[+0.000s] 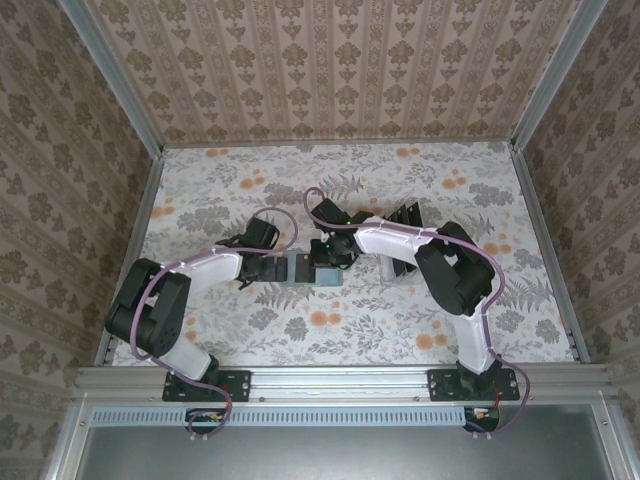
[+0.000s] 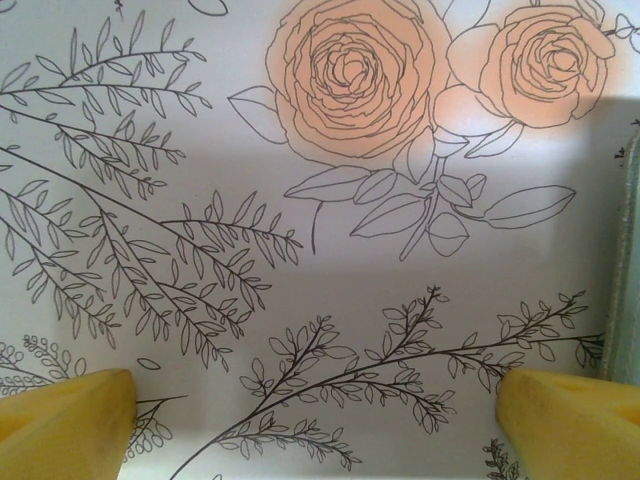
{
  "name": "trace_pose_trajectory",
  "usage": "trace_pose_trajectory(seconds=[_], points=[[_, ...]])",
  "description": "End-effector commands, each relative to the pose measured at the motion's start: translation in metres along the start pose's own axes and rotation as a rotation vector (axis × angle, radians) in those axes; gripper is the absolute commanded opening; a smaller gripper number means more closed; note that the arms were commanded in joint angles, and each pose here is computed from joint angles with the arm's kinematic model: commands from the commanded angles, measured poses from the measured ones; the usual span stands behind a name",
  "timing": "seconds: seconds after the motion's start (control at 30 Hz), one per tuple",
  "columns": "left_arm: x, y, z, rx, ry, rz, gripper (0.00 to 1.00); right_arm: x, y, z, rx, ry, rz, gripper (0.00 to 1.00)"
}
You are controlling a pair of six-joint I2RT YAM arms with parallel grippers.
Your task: Put the credit cards into the card holder
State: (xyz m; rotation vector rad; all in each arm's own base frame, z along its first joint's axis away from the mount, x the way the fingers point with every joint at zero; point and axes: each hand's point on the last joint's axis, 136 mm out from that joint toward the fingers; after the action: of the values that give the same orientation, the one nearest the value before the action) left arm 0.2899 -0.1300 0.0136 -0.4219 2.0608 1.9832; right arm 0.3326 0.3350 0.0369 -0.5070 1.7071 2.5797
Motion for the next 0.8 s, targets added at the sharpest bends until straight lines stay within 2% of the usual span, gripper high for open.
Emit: trace_pose_trajectory(seconds=[0.0,0.77], points=[[0.016,-0.018,-0.009,0.029,-0.003,0.054,1.0,0.007,-0.008,-0.001,0.009,-0.003,0.019,0.03],[0.021,-0.021,-0.013,0.034,-0.01,0.061,1.0,0.006,-0.035,0.035,-0.087,0.006,0.062,0.03]])
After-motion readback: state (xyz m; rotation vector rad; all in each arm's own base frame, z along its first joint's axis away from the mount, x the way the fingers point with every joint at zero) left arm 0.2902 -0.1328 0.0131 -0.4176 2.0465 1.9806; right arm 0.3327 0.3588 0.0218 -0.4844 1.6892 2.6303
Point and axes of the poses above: each hand's point on the last joint's axis, 136 mm out from that joint toward the fingers, its own y axis back along the fingers, its own z axis along the line the jaws close on, x = y × z, and after that the axes turned 7 degrees about y, right-handed
